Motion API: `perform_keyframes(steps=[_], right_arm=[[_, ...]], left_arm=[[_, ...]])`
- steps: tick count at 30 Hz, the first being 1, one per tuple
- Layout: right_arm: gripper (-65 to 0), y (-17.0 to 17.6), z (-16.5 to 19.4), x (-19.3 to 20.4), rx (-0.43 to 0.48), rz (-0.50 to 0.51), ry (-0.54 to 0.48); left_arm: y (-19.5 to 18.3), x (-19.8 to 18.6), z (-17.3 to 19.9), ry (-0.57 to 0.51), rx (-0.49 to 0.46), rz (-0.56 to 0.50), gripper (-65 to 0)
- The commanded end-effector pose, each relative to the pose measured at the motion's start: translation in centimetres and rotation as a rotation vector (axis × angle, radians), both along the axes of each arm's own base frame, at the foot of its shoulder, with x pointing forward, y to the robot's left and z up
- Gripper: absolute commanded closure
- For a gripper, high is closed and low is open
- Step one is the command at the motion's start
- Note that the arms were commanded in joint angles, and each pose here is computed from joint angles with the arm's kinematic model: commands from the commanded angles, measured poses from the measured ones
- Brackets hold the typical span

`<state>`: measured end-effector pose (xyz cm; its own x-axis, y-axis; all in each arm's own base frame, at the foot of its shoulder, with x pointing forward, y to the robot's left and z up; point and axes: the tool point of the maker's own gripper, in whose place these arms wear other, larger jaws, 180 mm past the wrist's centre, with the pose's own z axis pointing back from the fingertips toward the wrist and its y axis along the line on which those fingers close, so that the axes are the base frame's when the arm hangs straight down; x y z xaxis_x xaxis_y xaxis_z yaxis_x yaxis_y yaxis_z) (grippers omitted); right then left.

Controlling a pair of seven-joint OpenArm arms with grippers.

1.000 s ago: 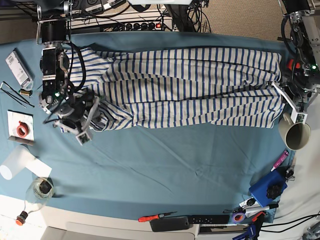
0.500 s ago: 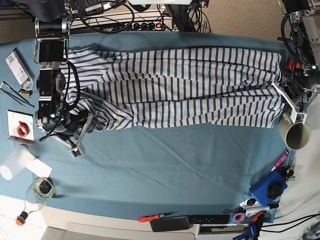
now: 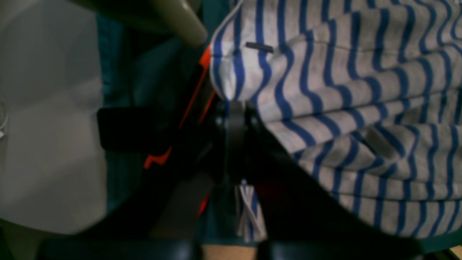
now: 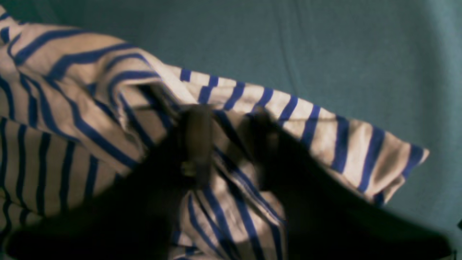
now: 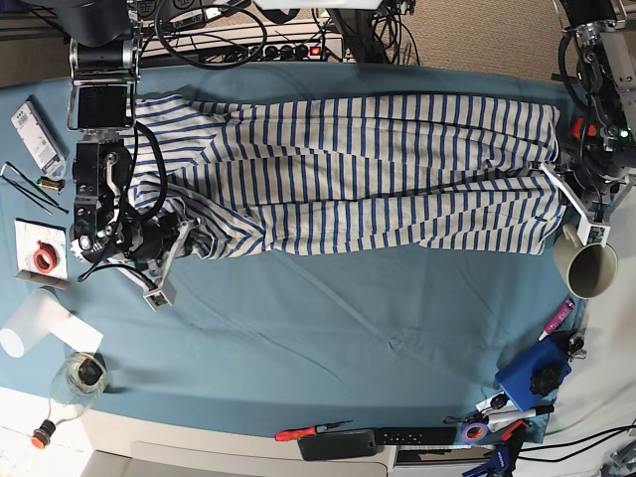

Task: Fold the T-shirt properly
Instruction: 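Release the folded edge and move the right gripper to the bunched sleeve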

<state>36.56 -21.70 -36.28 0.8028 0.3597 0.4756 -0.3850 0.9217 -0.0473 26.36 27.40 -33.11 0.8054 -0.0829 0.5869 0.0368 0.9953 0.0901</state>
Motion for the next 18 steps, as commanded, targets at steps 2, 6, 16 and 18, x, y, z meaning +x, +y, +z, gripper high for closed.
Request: perform_keyframes(steps=[2,6,16,18], right_arm=[[0.0,-0.2,1.9,1.5,0.005,0.0,-0.068],[0.0,0.1,2.9,2.3,0.015,0.006,-0.116],[0.0,1.1,6.6,2.8,-0.025,0.055,-0.22],[0.0,0.9,6.1,2.3,-0.037,0.054,-0.189]], left_arm=[[0.5,0.8,1.3,-0.049,0.023,-0.006,0.0],[0.4,0.8,1.4,-0.051,0.023,-0.006,0.0],[0.5,0.8,1.4,-0.051,0.023,-0.006,0.0],[0.4,0.9,1.4,-0.056,0.023,-0.007,0.0]])
